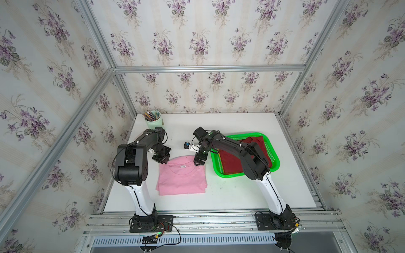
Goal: Put the folded t-shirts into the basket
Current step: Pick up the T-shirt from the center of the board, then place the T-shirt in the bin, then move the bin to the center of the board.
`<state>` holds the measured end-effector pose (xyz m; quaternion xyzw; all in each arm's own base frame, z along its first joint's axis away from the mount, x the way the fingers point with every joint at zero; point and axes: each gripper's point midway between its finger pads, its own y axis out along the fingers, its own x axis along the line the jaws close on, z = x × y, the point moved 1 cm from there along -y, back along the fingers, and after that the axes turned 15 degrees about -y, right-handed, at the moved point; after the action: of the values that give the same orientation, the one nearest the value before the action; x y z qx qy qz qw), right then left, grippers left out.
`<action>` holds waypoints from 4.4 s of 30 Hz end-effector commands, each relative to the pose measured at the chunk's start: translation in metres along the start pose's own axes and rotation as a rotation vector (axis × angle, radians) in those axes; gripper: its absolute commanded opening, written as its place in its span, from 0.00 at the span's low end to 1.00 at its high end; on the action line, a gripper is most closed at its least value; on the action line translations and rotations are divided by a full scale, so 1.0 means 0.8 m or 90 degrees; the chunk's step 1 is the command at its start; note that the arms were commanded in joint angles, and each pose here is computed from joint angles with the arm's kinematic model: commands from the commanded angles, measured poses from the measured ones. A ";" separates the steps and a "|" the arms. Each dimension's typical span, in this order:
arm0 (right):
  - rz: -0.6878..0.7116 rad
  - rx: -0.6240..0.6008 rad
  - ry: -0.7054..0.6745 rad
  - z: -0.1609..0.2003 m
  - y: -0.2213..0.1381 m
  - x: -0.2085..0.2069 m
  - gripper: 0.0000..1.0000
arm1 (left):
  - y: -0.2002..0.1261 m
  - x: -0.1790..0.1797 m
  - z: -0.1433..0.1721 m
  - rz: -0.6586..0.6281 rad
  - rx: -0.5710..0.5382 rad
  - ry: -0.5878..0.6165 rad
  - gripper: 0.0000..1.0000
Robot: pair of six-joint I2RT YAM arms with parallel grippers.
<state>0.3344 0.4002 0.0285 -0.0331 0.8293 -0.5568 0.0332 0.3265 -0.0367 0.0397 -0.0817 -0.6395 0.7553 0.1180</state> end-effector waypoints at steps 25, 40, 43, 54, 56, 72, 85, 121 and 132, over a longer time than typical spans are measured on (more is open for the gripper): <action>-0.255 -0.091 0.062 -0.007 -0.032 0.067 0.20 | -0.029 -0.037 -0.005 0.059 -0.023 0.117 0.00; -0.151 -0.189 0.101 -0.050 -0.113 0.069 0.00 | -0.069 -0.027 0.032 0.156 0.041 0.096 0.00; -0.127 -0.224 0.102 -0.066 -0.149 0.077 0.00 | -0.099 -0.021 0.050 0.206 0.064 0.094 0.00; 0.037 -0.229 0.148 -0.053 -0.270 0.103 0.00 | -0.207 0.026 0.143 0.393 0.136 0.099 0.00; 0.058 -0.214 0.149 -0.038 -0.283 0.114 0.00 | -0.217 0.035 0.156 0.410 0.130 0.094 0.00; 0.116 -0.044 0.244 0.076 -0.318 0.180 0.00 | -0.183 0.035 0.346 0.401 0.154 0.160 0.00; 0.046 -0.016 0.443 0.152 -0.209 0.117 0.00 | -0.083 -0.004 0.347 0.285 0.078 0.102 0.00; -0.161 -0.326 0.175 -0.166 -0.187 0.130 0.00 | -0.191 0.205 0.063 0.347 -0.163 -0.207 0.00; 0.007 -0.189 0.178 -0.034 -0.280 0.202 0.00 | -0.231 0.164 0.143 0.407 0.057 -0.179 0.00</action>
<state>0.1735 0.3595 0.2628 -0.0026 0.9249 -0.3648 -0.1072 0.1783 -0.0671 0.2316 -0.1624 -0.5851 0.7687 -0.2009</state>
